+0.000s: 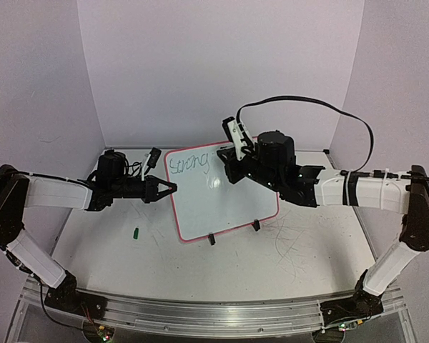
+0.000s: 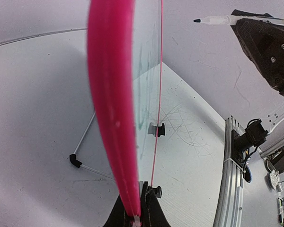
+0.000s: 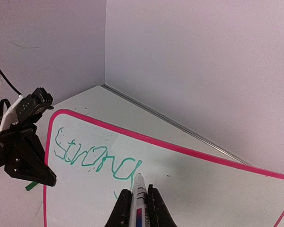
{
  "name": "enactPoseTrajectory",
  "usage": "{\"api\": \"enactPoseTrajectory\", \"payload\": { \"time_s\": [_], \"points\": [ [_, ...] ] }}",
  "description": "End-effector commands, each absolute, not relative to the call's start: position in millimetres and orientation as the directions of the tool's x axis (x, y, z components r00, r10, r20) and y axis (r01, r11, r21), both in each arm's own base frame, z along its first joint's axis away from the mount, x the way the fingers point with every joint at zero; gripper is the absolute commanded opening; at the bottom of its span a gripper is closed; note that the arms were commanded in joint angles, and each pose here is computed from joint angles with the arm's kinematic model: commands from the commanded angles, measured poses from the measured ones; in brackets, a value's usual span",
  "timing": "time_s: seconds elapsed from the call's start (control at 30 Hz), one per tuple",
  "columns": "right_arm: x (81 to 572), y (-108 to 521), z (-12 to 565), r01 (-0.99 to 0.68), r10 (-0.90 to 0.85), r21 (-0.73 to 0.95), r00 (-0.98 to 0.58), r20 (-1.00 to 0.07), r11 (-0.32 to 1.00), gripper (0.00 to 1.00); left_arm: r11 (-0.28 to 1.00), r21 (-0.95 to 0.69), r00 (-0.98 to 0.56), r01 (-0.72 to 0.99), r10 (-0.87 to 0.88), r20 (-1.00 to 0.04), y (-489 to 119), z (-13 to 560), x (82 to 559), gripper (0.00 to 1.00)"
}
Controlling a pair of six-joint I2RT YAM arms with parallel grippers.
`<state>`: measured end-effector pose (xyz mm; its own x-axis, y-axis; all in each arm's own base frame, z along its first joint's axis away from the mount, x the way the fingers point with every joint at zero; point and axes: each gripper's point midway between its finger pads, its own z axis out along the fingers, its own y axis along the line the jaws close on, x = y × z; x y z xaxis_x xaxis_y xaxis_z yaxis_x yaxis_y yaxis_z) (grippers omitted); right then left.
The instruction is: Write a sentence on the whiteboard
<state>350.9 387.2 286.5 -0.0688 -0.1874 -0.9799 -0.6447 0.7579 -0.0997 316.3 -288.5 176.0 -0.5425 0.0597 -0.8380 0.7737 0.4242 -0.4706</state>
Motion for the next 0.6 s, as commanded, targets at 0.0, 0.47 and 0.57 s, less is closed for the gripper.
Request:
{"api": "enactPoseTrajectory", "payload": {
  "time_s": [0.0, 0.47, 0.57],
  "points": [
    [346.9, 385.3, 295.3, -0.648, -0.184, -0.115, -0.040, -0.982, 0.753, 0.00, 0.546, -0.340, -0.449, 0.766, 0.076, -0.890, -277.4, 179.1, 344.1, 0.00],
    [347.7, 386.4, 288.4, -0.644, -0.198, -0.123, -0.045, -0.979, 0.755, 0.00, 0.549, -0.339, -0.452, 0.764, 0.080, -0.889, -276.9, 177.8, 344.3, 0.00],
    [347.0, 388.2, 288.5, -0.649, -0.199, -0.123, -0.044, -0.979, 0.751, 0.00, 0.546, -0.340, -0.452, 0.766, 0.081, -0.888, -277.4, 178.2, 344.0, 0.00]
  ]
}}
